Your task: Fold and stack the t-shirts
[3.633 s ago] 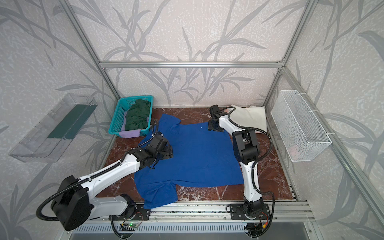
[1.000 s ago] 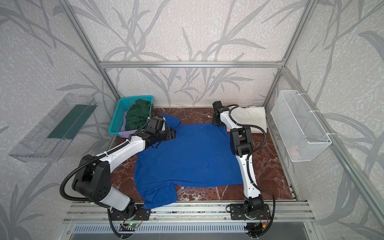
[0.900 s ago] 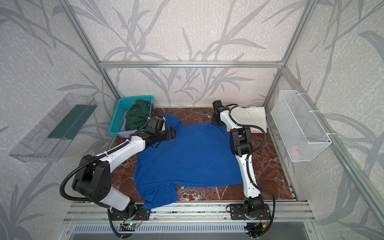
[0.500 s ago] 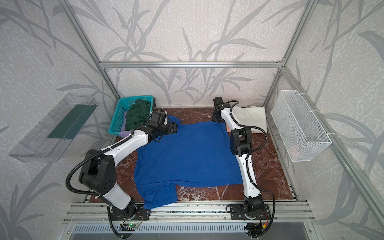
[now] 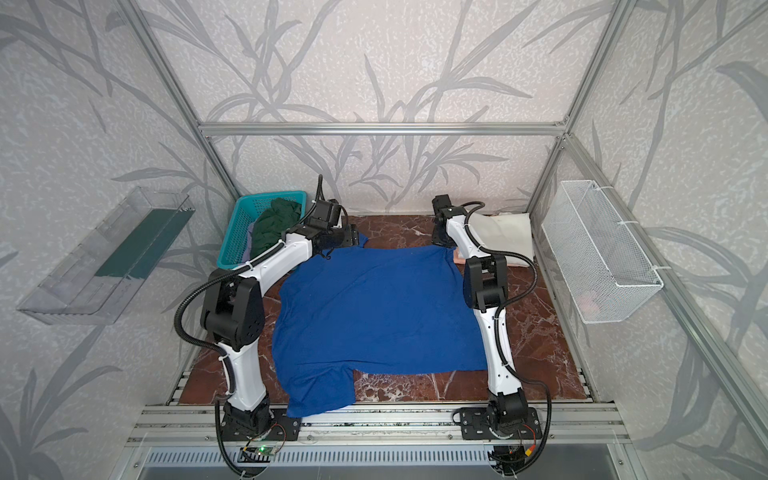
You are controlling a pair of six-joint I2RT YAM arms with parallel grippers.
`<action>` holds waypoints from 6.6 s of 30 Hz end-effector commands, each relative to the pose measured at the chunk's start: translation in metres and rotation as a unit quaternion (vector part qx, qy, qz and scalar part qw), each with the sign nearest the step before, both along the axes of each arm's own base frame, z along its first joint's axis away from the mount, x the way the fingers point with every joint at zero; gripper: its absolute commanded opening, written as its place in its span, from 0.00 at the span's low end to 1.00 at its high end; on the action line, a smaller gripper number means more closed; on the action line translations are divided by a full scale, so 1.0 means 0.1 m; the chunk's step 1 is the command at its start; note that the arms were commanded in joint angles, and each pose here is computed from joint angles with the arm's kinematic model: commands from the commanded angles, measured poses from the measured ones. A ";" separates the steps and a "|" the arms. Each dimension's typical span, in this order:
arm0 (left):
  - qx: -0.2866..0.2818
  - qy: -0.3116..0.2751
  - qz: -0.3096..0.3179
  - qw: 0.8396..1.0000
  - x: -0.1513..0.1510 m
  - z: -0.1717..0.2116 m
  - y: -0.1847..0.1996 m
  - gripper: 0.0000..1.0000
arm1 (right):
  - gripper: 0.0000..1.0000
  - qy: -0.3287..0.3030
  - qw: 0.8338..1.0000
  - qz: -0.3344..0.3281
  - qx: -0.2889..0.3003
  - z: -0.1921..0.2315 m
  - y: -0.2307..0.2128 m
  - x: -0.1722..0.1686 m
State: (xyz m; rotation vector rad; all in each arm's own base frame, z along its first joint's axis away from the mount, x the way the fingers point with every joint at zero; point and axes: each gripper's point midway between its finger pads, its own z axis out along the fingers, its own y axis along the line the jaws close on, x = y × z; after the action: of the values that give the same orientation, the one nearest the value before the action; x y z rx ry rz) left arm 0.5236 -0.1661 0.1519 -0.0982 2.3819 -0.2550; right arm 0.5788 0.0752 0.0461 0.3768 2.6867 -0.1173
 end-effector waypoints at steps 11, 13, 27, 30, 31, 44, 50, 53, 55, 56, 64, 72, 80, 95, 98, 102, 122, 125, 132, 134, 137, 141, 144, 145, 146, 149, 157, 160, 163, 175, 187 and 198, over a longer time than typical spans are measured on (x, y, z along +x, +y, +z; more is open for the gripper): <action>0.092 0.054 0.029 0.994 0.36 -0.52 0.44 0.83 | 0.00 -0.001 1.000 -0.007 0.026 0.08 -0.12 -0.04; 0.100 0.057 0.034 0.993 0.48 -0.58 0.49 0.83 | 0.00 -0.001 0.999 -0.003 0.034 0.05 -0.09 -0.03; 0.050 0.100 0.080 0.991 1.02 -1.06 0.99 0.83 | 0.00 -0.008 0.994 0.087 0.070 -0.02 0.24 0.19; 0.046 0.108 0.079 0.990 1.04 -1.18 1.00 0.83 | 0.00 -0.017 0.992 0.094 0.081 -0.03 0.31 0.23; 0.043 0.109 0.077 0.990 1.05 -1.20 0.98 0.83 | 0.00 -0.020 0.992 0.095 0.085 -0.03 0.32 0.25; 0.016 0.127 0.030 0.991 1.02 -1.36 0.76 0.82 | 0.00 -0.042 0.990 0.089 0.103 -0.08 0.37 0.37; 0.013 0.135 0.022 0.991 1.02 -1.38 0.72 0.77 | 0.00 -0.049 0.988 0.093 0.117 -0.06 0.43 0.41; 0.011 0.138 0.016 0.990 1.01 -1.40 0.69 0.71 | 0.00 -0.047 0.987 0.093 0.119 -0.07 0.43 0.41; 0.009 0.142 0.011 0.990 0.99 -1.41 0.66 0.70 | 0.00 -0.045 0.987 0.092 0.121 -0.09 0.44 0.40; 0.006 0.145 0.008 0.989 0.97 -1.43 0.64 0.65 | 0.00 -0.044 0.987 0.092 0.122 -0.09 0.43 0.40; -0.014 0.163 0.001 0.986 0.94 -1.53 0.58 0.17 | 0.00 -0.043 0.986 0.094 0.129 -0.11 0.44 0.40; 0.040 0.136 -0.017 0.990 0.99 -1.25 0.75 0.00 | 0.00 -0.059 0.984 0.101 0.132 -0.01 0.37 0.48; 0.053 0.077 -0.015 0.996 1.06 -0.56 0.85 0.00 | 0.00 -0.078 0.979 0.137 0.126 0.37 0.39 0.47; 0.034 0.057 -0.011 0.998 0.66 0.07 0.85 0.00 | 0.00 -0.077 0.976 0.173 0.110 0.56 0.39 0.36; 0.039 0.048 -0.004 0.998 0.55 0.19 0.90 0.00 | 0.00 -0.078 0.978 0.168 0.093 0.53 0.34 0.38; 0.031 0.013 -0.007 0.999 0.50 0.27 0.88 0.00 | 0.00 -0.088 0.977 0.174 0.091 0.49 0.35 0.46; -0.032 -0.017 0.012 0.999 -0.11 0.17 0.74 0.00 | 0.00 -0.122 0.970 0.190 0.089 0.57 0.36 0.16; -0.037 -0.019 0.010 0.999 -0.24 0.11 0.70 0.00 | 0.00 -0.146 0.967 0.188 0.091 0.53 0.36 0.10; -0.023 0.000 0.013 1.000 -0.51 -0.13 0.67 0.00 | 0.00 -0.163 0.967 0.182 0.078 0.47 0.28 -0.05; -0.021 0.001 0.026 0.999 -0.56 -0.19 0.70 0.00 | 0.00 -0.162 0.968 0.178 0.075 0.44 0.26 -0.07; -0.014 0.002 0.039 0.999 -0.64 -0.26 0.73 0.00 | 0.00 -0.156 0.967 0.182 0.084 0.39 0.29 -0.11; -0.009 0.001 0.043 0.999 -0.74 -0.26 0.71 0.00 | 0.00 -0.158 0.968 0.177 0.084 0.38 0.29 -0.12; -0.008 -0.010 0.044 0.999 -0.84 -0.24 0.67 0.00 | 0.00 -0.162 0.969 0.169 0.077 0.37 0.25 -0.13; -0.010 -0.011 0.047 0.999 -0.88 -0.26 0.66 0.00 | 0.00 -0.162 0.970 0.164 0.075 0.37 0.23 -0.14; -0.012 -0.013 0.049 0.999 -0.92 -0.26 0.65 0.00 | 0.00 -0.163 0.971 0.160 0.074 0.37 0.22 -0.16; -0.013 -0.022 0.055 0.998 -1.02 -0.28 0.62 0.00 | 0.00 -0.180 0.969 0.149 0.082 0.40 0.21 -0.21; -0.008 -0.021 0.107 0.994 -1.35 -0.44 0.74 0.32 | 0.43 -0.161 0.976 0.108 0.100 0.32 0.15 -0.44; -0.012 -0.035 0.129 0.991 -1.47 -0.45 0.82 0.32 | 0.43 -0.160 0.978 0.084 0.105 0.28 0.10 -0.57; -0.009 -0.040 0.140 0.989 -1.55 -0.45 0.89 0.32 | 0.43 -0.155 0.980 0.067 0.110 0.23 0.08 -0.68; 0.009 -0.021 0.118 0.993 -1.44 -0.51 0.81 0.38 | 0.43 -0.105 0.988 0.059 0.093 0.13 0.05 -1.13; 0.038 0.042 0.100 0.993 -1.18 -0.97 0.67 0.44 | 0.44 -0.013 0.978 0.064 0.197 -0.04 0.40 -1.33; 0.086 0.091 0.142 0.982 -1.25 -1.25 0.85 0.02 | 0.39 0.024 0.988 0.018 0.153 -0.26 0.21 -1.46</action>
State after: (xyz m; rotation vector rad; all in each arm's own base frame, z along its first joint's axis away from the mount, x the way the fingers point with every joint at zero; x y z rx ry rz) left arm 0.3997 -0.0916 0.0277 -0.3495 2.5103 0.0090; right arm 0.4441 0.1058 0.0244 0.3681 2.7179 0.3819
